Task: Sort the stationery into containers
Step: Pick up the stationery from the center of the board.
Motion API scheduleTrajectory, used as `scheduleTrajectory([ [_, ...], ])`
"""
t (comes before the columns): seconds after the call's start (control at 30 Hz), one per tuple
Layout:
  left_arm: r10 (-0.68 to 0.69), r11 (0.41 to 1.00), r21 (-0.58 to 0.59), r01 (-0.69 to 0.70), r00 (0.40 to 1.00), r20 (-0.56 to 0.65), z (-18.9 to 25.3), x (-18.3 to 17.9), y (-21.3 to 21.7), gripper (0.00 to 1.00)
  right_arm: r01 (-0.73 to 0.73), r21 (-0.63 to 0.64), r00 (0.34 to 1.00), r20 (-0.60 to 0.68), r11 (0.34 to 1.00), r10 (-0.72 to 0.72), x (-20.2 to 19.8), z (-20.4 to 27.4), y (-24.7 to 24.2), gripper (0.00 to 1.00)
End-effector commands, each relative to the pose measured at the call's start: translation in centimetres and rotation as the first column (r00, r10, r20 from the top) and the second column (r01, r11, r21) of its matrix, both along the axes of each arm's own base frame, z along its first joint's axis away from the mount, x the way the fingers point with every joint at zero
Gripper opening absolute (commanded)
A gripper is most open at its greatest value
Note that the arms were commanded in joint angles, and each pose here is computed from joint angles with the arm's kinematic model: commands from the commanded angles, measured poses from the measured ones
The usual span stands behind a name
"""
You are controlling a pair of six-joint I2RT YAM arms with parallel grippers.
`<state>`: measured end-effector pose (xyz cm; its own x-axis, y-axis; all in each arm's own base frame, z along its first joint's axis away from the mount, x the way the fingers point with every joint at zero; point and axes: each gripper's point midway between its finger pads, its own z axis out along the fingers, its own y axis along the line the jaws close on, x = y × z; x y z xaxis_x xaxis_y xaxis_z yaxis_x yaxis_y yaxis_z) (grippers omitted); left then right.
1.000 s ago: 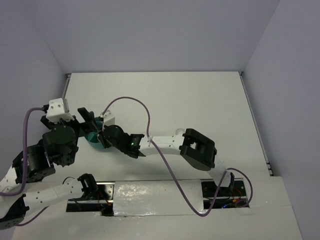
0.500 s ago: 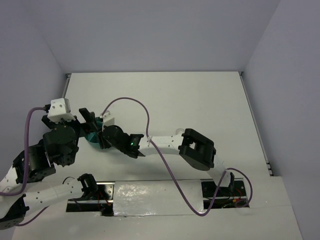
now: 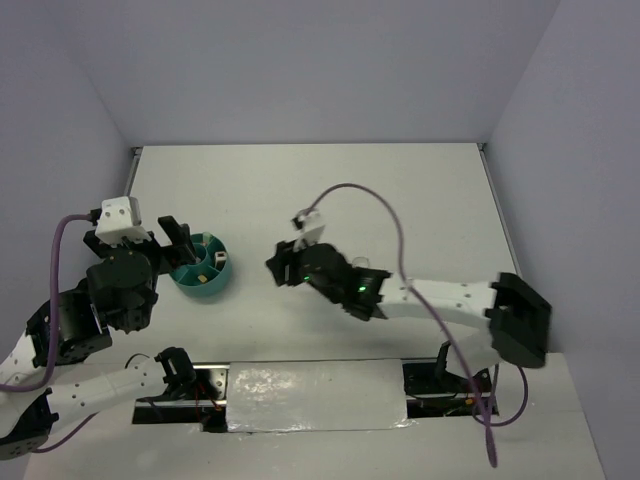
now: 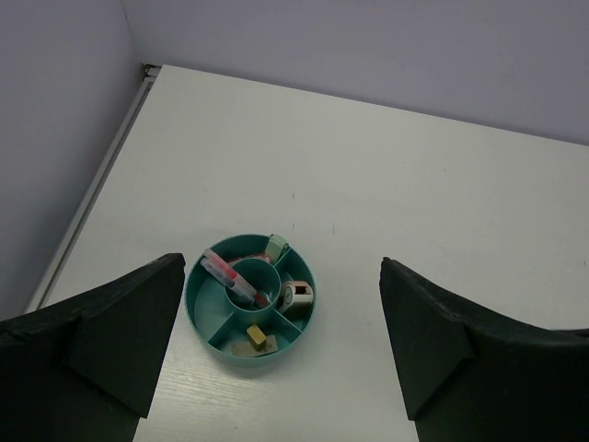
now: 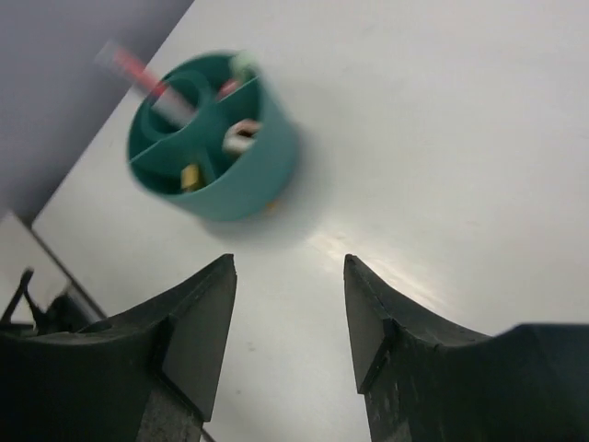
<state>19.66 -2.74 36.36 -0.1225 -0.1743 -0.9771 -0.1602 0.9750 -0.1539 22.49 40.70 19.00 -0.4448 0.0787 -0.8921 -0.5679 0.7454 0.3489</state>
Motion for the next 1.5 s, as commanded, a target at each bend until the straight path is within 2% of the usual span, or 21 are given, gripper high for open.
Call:
scheduleTrajectory([
  [0.0,0.000,1.000,0.005,0.000,1.000,0.005,0.1,0.3,-0.3,0.99,0.256,0.024,0.965,-0.069,0.966,-0.254,3.7,0.5,-9.8,0.58],
  [0.03,-0.006,1.000,0.012,0.006,1.000,-0.003,-0.1,0.5,-0.7,0.99,0.336,-0.077,0.930,-0.133,0.939,-0.343,4.8,-2.3,-14.0,0.59],
  [0.13,-0.029,0.999,0.027,0.029,0.999,-0.023,-0.5,1.1,-1.6,0.99,0.426,-0.166,0.880,-0.150,0.889,-0.450,5.5,-3.1,-19.8,0.64],
  [0.17,-0.033,0.999,0.036,0.034,0.999,-0.028,-0.6,1.2,-1.7,0.99,0.469,-0.249,0.839,-0.177,0.848,-0.515,5.8,-4.4,-23.0,0.64],
  [0.27,-0.061,0.997,0.033,0.063,0.997,-0.040,-0.8,2.1,-2.6,0.99,0.511,-0.356,0.770,-0.214,0.782,-0.601,6.3,-6.6,-27.7,0.64],
  [0.33,-0.059,0.998,0.033,0.060,0.997,-0.049,-1.2,2.6,-2.7,0.99,0.490,-0.403,0.760,-0.237,0.773,-0.606,6.3,-8.0,-28.8,0.61],
  [0.5,-0.084,0.996,0.031,0.086,0.994,-0.069,-1.8,3.7,-3.3,0.99,0.406,-0.456,0.765,-0.305,0.792,-0.567,7.0,-11.0,-27.9,0.56],
  [0.83,-0.104,0.993,0.052,0.108,0.991,-0.089,-2.4,4.0,-3.5,0.99,0.357,-0.457,0.762,-0.361,0.815,-0.537,9.0,-14.2,-25.8,0.52],
  [1.0,-0.118,0.991,0.057,0.123,0.988,-0.097,-2.7,4.1,-3.8,0.99,0.366,-0.432,0.762,-0.369,0.824,-0.532,9.3,-14.4,-25.4,0.52],
  [1.3,-0.134,0.989,0.056,0.140,0.985,-0.107,-3.0,4.4,-4.2,0.99,0.390,-0.378,0.786,-0.339,0.840,-0.517,9.7,-11.7,-25.0,0.52],
  [1.47,-0.136,0.989,0.051,0.142,0.985,-0.109,-3.1,4.6,-4.2,0.99,0.353,-0.412,0.784,-0.359,0.840,-0.506,10.1,-12.8,-24.6,0.52],
])
